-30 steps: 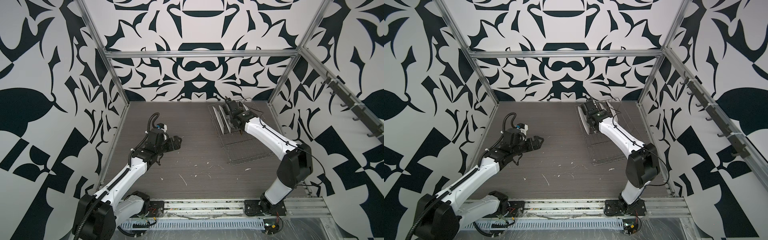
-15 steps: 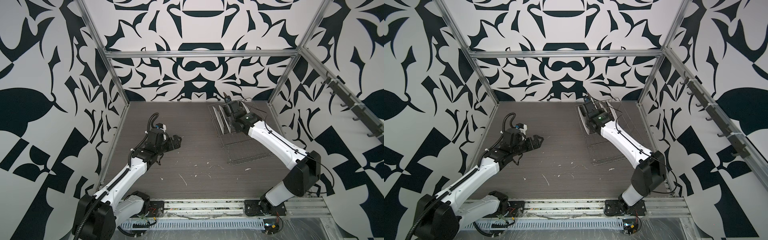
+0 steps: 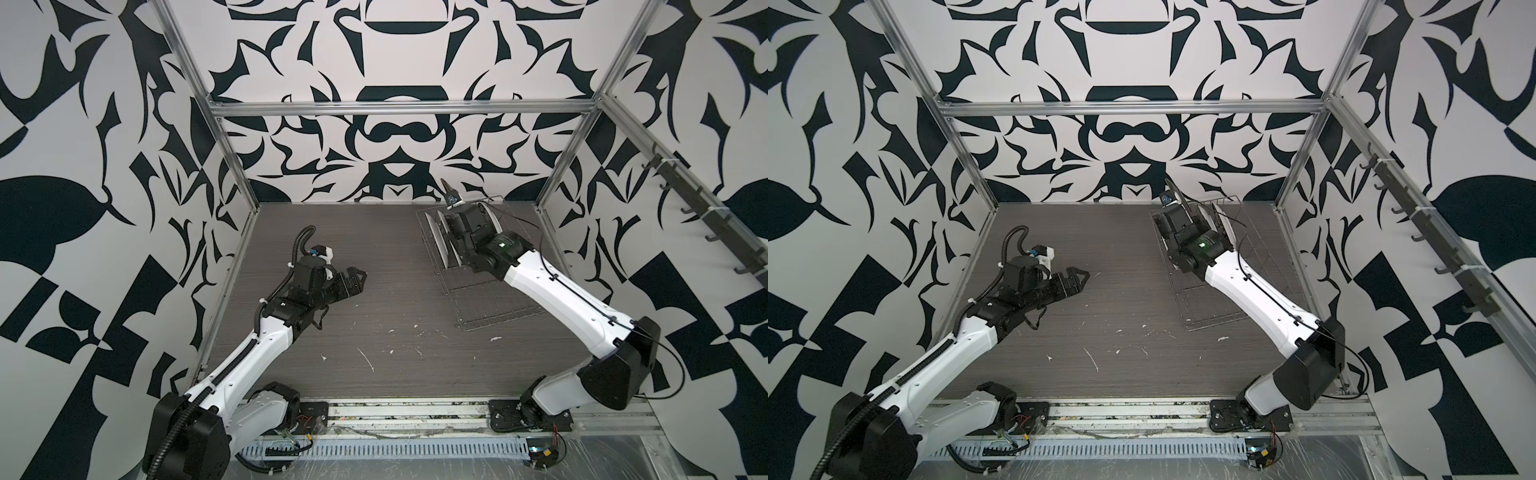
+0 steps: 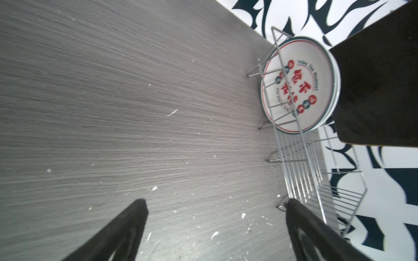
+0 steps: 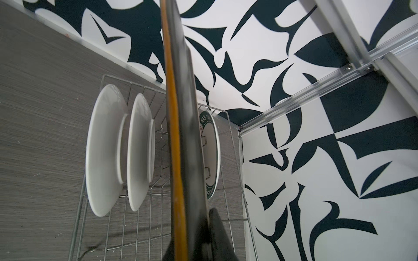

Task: Unload the plates from the dish rack
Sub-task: 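Lift the black tray out of the rack with the right gripper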

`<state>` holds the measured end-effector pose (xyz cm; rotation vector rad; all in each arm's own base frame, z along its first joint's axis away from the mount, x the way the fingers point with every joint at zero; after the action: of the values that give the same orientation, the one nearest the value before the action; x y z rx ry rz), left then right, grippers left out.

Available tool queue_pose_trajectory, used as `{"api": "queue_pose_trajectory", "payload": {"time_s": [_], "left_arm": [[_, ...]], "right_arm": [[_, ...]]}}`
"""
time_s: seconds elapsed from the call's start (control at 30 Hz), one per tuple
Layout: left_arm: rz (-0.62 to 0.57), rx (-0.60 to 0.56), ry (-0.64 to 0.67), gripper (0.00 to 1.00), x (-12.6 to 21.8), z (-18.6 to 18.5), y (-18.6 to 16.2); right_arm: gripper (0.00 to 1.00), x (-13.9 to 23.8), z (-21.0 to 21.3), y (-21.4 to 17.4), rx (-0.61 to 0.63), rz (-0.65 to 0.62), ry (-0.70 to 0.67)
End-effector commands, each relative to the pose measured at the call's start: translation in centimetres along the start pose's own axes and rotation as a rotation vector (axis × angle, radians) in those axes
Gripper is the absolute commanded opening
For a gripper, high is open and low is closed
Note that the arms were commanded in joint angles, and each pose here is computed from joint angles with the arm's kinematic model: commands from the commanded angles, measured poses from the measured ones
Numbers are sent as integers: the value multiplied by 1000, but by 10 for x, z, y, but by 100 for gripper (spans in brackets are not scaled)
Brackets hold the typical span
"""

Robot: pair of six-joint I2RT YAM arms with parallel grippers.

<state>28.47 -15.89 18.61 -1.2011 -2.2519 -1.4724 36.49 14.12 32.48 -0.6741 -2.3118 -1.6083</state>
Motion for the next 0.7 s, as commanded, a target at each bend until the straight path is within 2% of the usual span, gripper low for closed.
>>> {"api": "queue_pose_trajectory", "payload": {"time_s": [0.0, 0.13, 0.37, 0.67], "left_arm": [[-17, 29, -65, 99, 2, -10, 2], [-11, 55, -125, 99, -1, -17, 3], [-12, 104, -192, 99, -3, -22, 6], [-32, 132, -239, 99, 3, -30, 15]], "right_arm": [[0, 54, -56, 63, -267, -251, -80], [0, 74, -67, 66, -319, -289, -49], [0, 108, -73, 68, -417, -330, 87], [0, 142, -80, 77, -615, -385, 292]]}}
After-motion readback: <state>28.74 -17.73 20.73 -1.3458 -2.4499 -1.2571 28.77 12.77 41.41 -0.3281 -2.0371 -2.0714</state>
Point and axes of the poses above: each gripper's point midway between its finger pads, its own x axis back along the fingers, its own z axis along the line the jaws close on, y = z × x, the point moved 2 cm from there along x, back along the fingers, and after that the axes turned 12 degrees about -x, right-handed, at the moved point
